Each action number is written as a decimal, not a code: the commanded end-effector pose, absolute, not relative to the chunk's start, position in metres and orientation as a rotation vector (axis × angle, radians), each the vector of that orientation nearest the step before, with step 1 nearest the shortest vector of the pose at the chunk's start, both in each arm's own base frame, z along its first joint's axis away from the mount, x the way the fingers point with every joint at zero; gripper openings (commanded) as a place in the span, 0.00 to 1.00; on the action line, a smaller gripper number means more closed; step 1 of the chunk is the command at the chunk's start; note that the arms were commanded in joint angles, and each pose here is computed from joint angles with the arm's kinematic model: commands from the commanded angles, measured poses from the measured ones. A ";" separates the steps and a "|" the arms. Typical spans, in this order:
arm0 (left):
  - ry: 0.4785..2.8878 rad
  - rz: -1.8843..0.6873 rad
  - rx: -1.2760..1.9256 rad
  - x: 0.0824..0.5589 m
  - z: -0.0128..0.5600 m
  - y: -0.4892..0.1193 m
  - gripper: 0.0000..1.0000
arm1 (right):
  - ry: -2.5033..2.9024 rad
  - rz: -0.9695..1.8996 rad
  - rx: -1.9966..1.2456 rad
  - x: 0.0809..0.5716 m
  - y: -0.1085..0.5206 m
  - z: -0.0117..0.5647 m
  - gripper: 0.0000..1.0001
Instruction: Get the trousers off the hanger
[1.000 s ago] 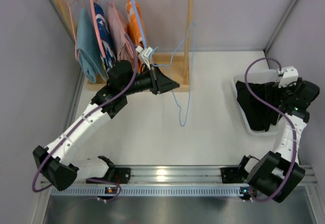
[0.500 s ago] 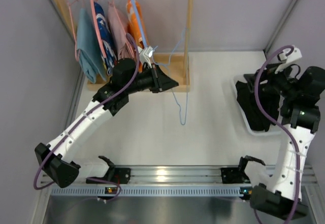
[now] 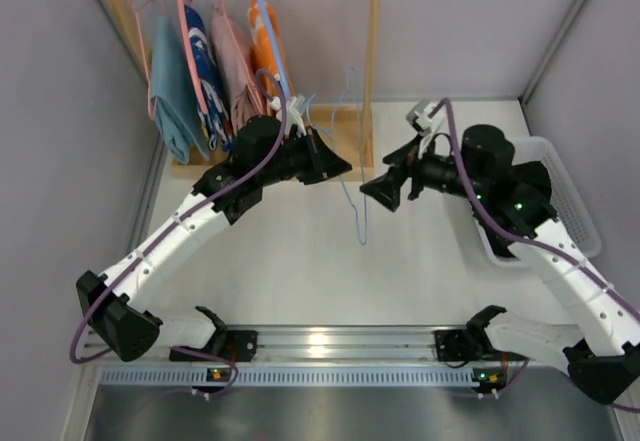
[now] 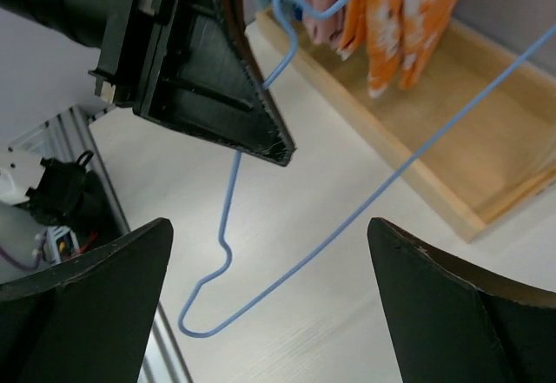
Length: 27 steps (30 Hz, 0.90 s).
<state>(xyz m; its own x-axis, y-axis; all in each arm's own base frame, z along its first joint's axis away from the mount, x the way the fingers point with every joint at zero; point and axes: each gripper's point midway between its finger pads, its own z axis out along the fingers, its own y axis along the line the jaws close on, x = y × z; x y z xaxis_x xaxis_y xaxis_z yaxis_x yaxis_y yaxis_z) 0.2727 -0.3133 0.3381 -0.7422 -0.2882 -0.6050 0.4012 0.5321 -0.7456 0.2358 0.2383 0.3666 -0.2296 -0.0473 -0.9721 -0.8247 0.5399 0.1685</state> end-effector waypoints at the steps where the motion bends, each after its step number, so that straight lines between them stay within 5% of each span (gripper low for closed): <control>1: 1.986 -1.223 0.099 0.277 0.362 -0.313 0.00 | 1.681 0.910 -0.743 0.228 0.267 0.360 0.95; 7: 1.976 -1.207 0.086 0.279 0.364 -0.313 0.00 | 1.737 0.896 -0.816 0.221 0.300 0.332 0.91; 13: 1.963 -1.210 0.086 0.279 0.371 -0.315 0.00 | 1.743 0.847 -0.849 0.228 0.312 0.321 0.76; 18: 1.949 -1.198 0.086 0.280 0.377 -0.314 0.00 | 1.731 0.901 -0.878 0.222 0.320 0.321 0.39; 22: 1.939 -1.174 0.086 0.279 0.378 -0.309 0.00 | 1.705 0.993 -0.904 0.209 0.327 0.331 0.00; 24: 1.931 -1.169 0.094 0.277 0.379 -0.306 0.07 | 1.684 1.059 -0.921 0.200 0.328 0.338 0.00; 25: 1.930 -1.167 0.094 0.276 0.378 -0.305 0.22 | 1.675 1.086 -0.918 0.198 0.328 0.342 0.00; 27: 1.916 -1.160 0.099 0.273 0.381 -0.301 0.32 | 1.684 1.159 -0.887 0.194 0.326 0.348 0.00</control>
<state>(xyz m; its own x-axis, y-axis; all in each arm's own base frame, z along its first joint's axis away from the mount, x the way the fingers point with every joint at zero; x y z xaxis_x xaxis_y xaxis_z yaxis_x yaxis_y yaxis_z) 0.2755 -0.3083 0.3536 -0.6871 -0.3105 -0.6569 0.4131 0.5768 -0.7047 0.2140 0.3160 0.3026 -0.3868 -0.1780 -0.9048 -0.8478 0.4545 0.2731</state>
